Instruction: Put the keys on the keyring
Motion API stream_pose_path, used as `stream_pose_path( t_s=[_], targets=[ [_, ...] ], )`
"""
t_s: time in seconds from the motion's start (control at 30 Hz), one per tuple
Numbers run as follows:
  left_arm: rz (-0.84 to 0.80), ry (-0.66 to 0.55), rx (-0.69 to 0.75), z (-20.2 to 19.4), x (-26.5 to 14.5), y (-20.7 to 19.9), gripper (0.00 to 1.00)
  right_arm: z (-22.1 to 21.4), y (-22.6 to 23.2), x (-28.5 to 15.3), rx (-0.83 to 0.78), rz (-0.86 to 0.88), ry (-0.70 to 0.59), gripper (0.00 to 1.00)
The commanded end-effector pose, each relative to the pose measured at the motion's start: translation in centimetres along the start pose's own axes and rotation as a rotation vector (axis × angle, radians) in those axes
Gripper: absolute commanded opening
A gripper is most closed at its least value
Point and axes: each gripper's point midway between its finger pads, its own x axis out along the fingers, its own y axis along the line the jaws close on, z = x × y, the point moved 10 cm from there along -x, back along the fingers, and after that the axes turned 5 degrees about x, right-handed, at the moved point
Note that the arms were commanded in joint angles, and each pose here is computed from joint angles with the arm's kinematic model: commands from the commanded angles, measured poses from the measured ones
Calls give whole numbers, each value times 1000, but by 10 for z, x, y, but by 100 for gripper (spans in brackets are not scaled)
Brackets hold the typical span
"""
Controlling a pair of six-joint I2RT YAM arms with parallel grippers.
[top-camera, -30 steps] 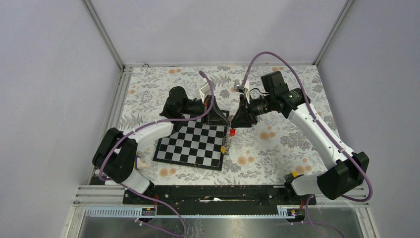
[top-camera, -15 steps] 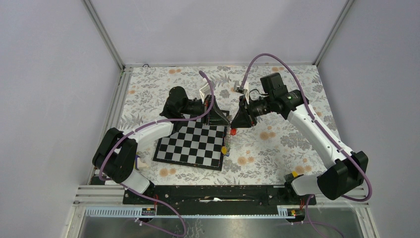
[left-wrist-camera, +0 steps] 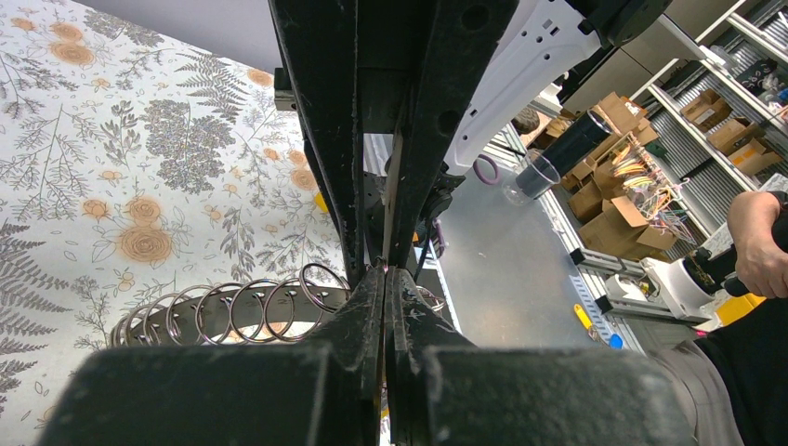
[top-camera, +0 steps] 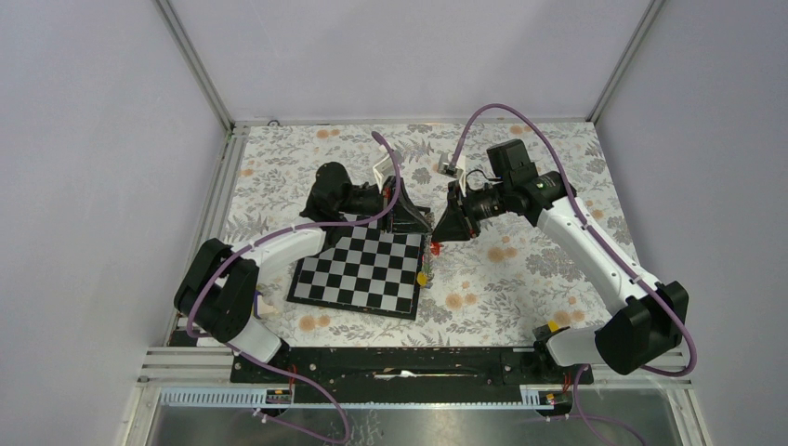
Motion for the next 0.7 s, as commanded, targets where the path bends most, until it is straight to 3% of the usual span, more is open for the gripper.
stream_pose_path(
  t_s=[0.0,0.67],
  targets=[
    [-3,-47,93,15,0,-3,0,7,7,-4,-28,18,-33,24],
    [-9,-39,100,13,-1,-4,0,18,17,-27,-74,-12,-86,30]
  ],
)
